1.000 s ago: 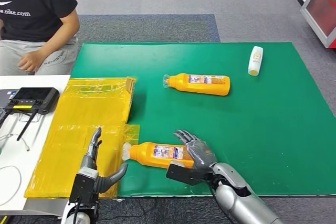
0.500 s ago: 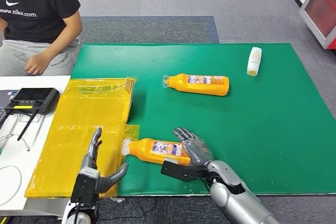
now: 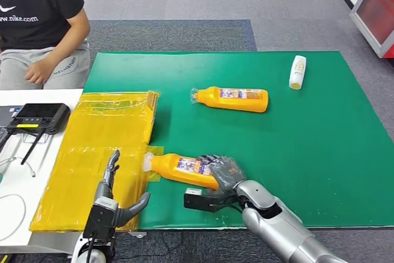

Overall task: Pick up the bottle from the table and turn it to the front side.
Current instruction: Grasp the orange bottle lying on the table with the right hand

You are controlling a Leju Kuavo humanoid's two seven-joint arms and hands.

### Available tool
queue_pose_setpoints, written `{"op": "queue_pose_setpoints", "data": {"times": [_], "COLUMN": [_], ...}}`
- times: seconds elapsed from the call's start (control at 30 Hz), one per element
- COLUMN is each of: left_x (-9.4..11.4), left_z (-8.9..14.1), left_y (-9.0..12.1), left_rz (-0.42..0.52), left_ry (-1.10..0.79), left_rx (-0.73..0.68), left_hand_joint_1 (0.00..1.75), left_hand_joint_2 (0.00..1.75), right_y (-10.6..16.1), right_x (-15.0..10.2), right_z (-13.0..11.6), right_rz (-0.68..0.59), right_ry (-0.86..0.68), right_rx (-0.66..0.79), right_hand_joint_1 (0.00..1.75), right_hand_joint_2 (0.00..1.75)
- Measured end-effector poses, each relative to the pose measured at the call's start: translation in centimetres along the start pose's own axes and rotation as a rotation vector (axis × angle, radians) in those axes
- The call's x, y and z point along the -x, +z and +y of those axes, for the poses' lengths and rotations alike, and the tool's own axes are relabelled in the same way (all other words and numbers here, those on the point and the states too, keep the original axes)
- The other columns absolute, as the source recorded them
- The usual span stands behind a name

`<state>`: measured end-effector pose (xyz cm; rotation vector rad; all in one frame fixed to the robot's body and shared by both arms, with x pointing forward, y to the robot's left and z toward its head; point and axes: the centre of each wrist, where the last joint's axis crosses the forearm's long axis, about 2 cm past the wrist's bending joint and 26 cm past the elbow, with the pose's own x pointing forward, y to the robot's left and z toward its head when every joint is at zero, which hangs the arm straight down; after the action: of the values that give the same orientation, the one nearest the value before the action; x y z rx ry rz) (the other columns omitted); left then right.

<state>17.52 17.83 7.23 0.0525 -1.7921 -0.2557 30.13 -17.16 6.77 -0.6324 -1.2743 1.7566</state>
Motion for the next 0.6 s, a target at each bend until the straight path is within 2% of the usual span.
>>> {"op": "queue_pose_setpoints", "data": {"times": [0.37, 0.47, 0.6], "left_x": [0.0, 0.0, 0.0], "left_z": [0.1, 0.1, 0.1], "left_y": [0.0, 0.0, -0.1], "left_rz": [-0.003, -0.008, -0.026], "left_ry": [-0.012, -0.013, -0.008], "left_rx": [0.002, 0.002, -0.007], "left_hand_joint_1": [0.00, 0.00, 0.00], "left_hand_joint_2": [1.75, 1.75, 1.75], "right_y": [-0.8, -0.6, -0.1], "right_x": [-0.2, -0.6, -1.2], "right_z": [0.1, 0.6, 0.9], "right_rz": [0.014, -0.002, -0.039], "right_ry": [0.109, 0.059, -0.109], "right_rx": [0.015, 0.051, 0.119], "right_hand_joint_1": [1.75, 1.75, 1.75], "right_hand_joint_2": [1.75, 1.75, 1.75]}}
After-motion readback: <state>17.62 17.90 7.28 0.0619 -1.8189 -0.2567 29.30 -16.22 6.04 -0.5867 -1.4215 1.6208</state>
